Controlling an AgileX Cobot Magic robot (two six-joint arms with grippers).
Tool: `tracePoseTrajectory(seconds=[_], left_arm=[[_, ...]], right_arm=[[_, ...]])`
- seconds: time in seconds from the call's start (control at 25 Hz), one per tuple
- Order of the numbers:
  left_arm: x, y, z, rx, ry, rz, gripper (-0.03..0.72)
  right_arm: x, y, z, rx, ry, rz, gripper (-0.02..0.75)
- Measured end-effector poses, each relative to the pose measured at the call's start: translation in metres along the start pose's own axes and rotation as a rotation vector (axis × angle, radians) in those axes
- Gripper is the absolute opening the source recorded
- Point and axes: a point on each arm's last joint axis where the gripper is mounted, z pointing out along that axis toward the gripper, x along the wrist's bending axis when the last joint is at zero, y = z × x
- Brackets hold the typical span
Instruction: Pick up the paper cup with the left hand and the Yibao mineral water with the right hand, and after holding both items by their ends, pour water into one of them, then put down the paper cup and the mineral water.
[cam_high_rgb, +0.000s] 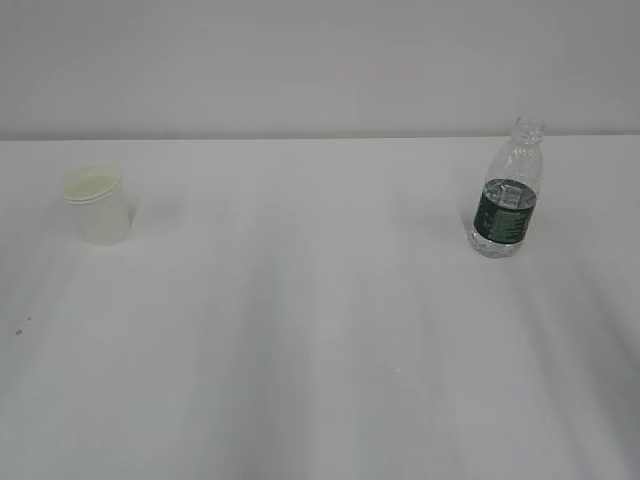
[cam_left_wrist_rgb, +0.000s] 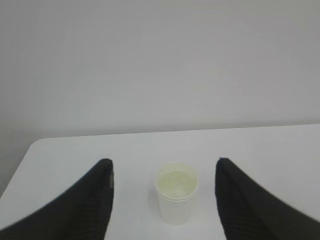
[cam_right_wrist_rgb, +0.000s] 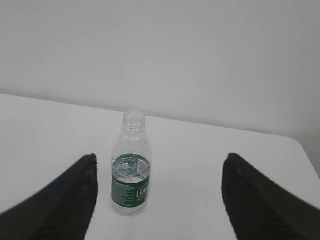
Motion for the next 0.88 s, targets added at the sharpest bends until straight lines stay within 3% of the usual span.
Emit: tracePoseTrajectory(seconds=[0.4, 0.88], left_arm=[[0.001, -0.002, 0.000, 0.037, 0.010, -0.004, 0.421], [0.004, 0.015, -0.003, 0.128, 0.050, -0.036, 0.418]], right_arm=[[-0.006, 0.012, 0.000, 0.090, -0.027, -0.001, 0.585], [-0.006, 0.011, -0.002, 0.107, -0.028, -0.032, 0.585]])
